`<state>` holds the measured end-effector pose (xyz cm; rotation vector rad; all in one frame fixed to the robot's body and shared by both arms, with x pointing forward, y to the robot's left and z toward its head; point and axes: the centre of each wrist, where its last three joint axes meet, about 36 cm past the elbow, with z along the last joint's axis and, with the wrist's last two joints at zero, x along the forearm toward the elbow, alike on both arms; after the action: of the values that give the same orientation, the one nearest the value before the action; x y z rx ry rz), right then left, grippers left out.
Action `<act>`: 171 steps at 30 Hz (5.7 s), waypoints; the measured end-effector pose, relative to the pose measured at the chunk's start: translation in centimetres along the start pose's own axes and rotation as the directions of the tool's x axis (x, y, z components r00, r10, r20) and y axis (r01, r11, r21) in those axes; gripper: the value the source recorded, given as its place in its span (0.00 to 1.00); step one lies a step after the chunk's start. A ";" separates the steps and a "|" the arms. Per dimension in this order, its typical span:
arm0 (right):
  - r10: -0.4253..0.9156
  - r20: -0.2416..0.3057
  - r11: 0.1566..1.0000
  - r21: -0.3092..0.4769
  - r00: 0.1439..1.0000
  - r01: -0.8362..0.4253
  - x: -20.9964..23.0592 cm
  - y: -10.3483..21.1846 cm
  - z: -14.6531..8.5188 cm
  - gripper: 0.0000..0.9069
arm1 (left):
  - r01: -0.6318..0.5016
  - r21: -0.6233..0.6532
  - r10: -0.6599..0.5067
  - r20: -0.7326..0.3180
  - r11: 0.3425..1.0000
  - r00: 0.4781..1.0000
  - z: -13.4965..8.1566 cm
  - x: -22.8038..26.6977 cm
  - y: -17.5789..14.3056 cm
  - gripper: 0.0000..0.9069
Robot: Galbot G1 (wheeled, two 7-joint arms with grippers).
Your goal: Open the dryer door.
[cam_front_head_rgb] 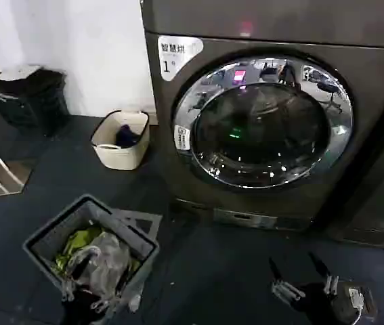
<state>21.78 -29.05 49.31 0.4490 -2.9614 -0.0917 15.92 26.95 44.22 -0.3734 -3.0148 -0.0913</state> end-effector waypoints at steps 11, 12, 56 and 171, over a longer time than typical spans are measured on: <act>-0.283 0.011 0.949 0.145 0.959 0.279 -9.6 -10.1 -1.9 1.00 | 0.039 -0.006 -0.039 -0.028 0.999 0.999 0.0 -1.4 1.0 1.00; -0.309 0.017 0.938 0.169 0.951 0.302 -10.5 -10.7 -2.1 1.00 | 0.054 -0.003 -0.054 -0.033 0.999 0.998 0.1 -1.4 1.2 1.00; -0.586 0.046 0.775 0.322 0.809 0.543 -36.5 -0.8 -8.1 1.00 | -0.037 0.014 0.037 -0.076 0.999 0.996 -2.8 -2.0 2.5 1.00; 0.851 0.513 -0.177 0.074 -0.115 -0.981 31.7 -24.2 -16.9 1.00 | -0.973 -0.028 0.972 0.056 0.229 0.227 -8.3 -38.3 -20.2 1.00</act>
<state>1.39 -62.21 68.23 -2.0833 -2.5092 0.7987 48.64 -2.35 47.38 -2.1958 -2.1646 0.0568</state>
